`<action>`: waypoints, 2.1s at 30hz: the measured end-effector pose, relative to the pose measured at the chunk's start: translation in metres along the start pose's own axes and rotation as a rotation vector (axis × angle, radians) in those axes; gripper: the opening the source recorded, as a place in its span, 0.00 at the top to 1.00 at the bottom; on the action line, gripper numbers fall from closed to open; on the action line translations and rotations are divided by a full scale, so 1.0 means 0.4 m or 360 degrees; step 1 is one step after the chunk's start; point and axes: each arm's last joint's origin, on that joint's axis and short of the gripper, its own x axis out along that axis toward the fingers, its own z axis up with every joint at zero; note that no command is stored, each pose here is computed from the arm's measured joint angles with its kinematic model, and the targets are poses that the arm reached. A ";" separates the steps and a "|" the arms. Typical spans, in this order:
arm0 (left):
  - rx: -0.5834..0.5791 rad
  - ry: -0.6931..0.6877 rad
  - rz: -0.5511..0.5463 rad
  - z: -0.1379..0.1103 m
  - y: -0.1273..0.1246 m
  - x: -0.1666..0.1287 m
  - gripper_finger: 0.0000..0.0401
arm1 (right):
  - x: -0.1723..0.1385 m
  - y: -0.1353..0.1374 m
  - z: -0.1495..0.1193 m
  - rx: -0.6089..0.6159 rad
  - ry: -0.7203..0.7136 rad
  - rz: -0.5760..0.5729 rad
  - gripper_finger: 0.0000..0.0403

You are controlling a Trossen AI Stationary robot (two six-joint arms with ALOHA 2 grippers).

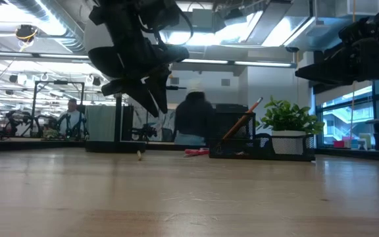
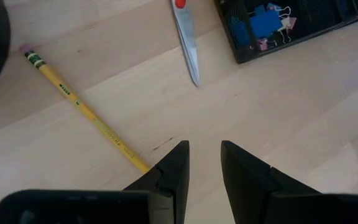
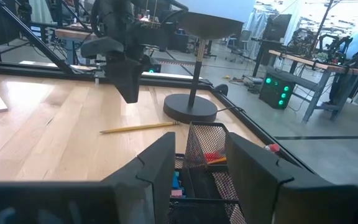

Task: Pick and place office supplies into organizer
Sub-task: Put the yellow pencil into the black desk organizer

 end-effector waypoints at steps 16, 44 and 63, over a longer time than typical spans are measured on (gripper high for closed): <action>0.0103 0.0022 -0.0005 0.002 0.002 0.001 0.78 | 0.000 0.000 0.000 0.0004 -0.0001 0.0001 0.64; 0.0157 0.0097 -0.0055 -0.002 0.000 0.000 0.64 | 0.000 0.000 0.000 0.0005 -0.0003 0.0001 0.64; -0.0274 0.0227 0.0218 -0.023 0.038 -0.004 0.63 | 0.000 0.000 0.000 -0.0029 0.0000 0.0000 0.64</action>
